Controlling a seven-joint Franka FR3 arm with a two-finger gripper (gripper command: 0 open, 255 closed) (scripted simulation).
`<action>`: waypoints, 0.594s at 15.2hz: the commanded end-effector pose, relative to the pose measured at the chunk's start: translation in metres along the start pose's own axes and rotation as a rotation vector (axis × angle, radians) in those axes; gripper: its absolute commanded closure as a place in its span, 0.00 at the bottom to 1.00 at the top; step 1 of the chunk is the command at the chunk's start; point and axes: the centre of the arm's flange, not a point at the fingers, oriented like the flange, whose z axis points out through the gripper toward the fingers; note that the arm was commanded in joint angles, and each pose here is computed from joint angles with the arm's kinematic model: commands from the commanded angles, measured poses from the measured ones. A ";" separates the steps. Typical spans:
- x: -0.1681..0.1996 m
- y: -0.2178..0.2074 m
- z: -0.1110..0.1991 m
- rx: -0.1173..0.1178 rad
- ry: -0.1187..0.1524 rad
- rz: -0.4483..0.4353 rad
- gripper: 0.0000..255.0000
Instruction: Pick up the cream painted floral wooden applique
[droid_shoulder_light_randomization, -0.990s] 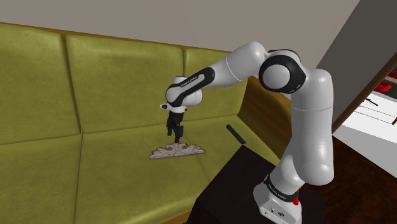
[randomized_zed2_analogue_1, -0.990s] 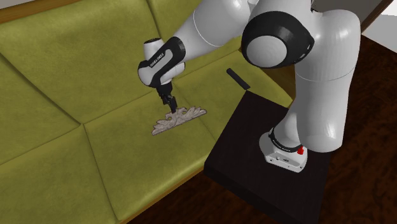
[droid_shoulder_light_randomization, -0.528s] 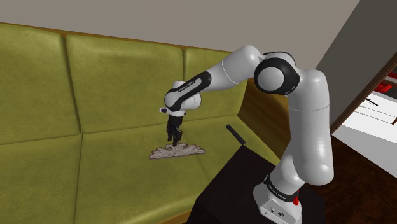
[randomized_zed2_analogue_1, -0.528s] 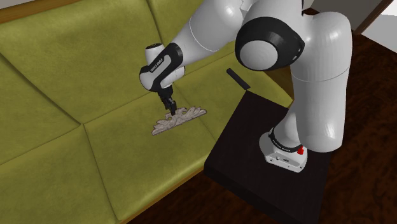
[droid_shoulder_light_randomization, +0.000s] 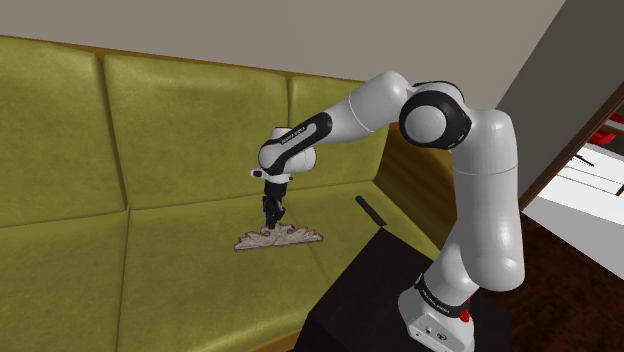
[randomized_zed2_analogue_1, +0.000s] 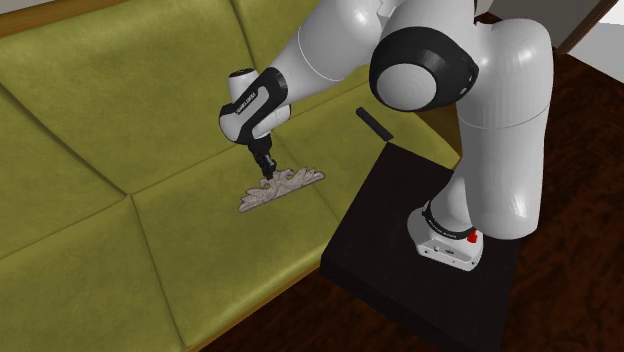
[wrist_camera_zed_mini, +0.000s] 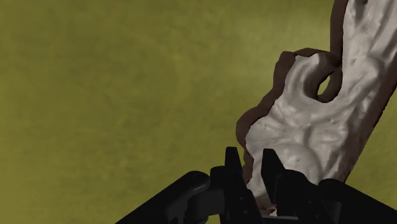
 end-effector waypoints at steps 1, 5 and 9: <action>-0.001 0.000 0.000 0.000 0.000 0.000 1.00; 0.002 -0.006 -0.020 0.000 0.000 0.000 1.00; 0.005 -0.013 -0.040 0.000 0.000 0.000 1.00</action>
